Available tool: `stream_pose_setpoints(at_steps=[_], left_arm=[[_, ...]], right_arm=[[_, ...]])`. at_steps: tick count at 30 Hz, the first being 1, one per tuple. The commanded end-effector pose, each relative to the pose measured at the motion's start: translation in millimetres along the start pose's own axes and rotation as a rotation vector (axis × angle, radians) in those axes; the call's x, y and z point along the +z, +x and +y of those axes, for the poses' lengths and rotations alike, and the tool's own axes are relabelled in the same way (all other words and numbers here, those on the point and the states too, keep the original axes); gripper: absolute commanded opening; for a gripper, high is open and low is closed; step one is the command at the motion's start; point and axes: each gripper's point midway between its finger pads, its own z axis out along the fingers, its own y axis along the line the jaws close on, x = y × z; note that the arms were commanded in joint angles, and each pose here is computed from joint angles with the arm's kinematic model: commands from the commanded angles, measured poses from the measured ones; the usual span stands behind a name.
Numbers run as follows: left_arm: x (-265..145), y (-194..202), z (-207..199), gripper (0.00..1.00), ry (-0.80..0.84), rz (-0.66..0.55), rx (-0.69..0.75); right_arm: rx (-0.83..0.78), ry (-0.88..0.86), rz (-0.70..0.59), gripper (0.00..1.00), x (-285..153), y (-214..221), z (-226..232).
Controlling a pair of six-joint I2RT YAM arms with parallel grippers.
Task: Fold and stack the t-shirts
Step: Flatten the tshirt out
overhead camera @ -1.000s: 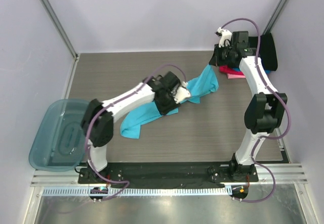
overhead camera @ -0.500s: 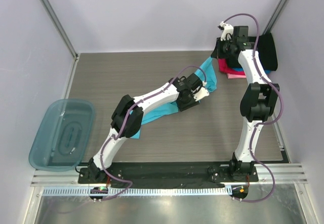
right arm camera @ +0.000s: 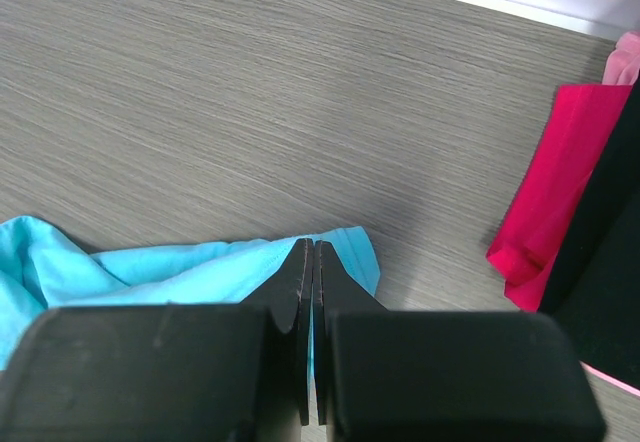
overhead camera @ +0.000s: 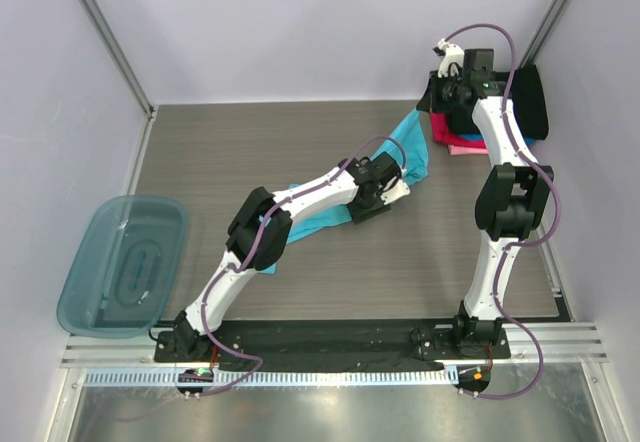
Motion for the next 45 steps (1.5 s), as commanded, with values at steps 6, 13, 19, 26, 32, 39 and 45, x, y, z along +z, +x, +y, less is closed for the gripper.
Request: stream_pose_setpoints(at_steps=[6, 13, 19, 26, 32, 39, 45], left_arm=[[-7.2, 9.6, 0.2, 0.49, -0.014, 0.037, 0.008], [-20.9, 4.7, 8.2, 0.49, -0.107, 0.030, 0.044], [-17.3, 17.7, 2.9, 0.46, -0.106, 0.073, 0.056], [-57.0, 1.8, 21.3, 0.39, -0.173, -0.019, 0.047], [-111.7, -19.7, 36.9, 0.22, -0.204, -0.158, 0.022], [-160.3, -14.0, 58.7, 0.03, -0.252, -0.228, 0.001], [-104.0, 10.5, 2.5, 0.22, -0.059, -0.101, 0.032]], right_arm=[[-0.021, -0.007, -0.072, 0.01, -13.6, -26.6, 4.9], [-0.014, -0.012, -0.068, 0.01, -11.6, -24.7, 5.0], [-0.005, -0.014, -0.064, 0.01, -8.9, -22.8, 4.4], [-0.010, -0.004, -0.074, 0.01, -11.7, -26.6, 3.8], [-0.012, 0.008, -0.077, 0.01, -15.4, -27.7, 3.5], [-0.021, 0.018, -0.078, 0.01, -23.1, -27.0, 5.5], [-0.018, 0.021, -0.059, 0.01, -20.6, -18.2, 3.2]])
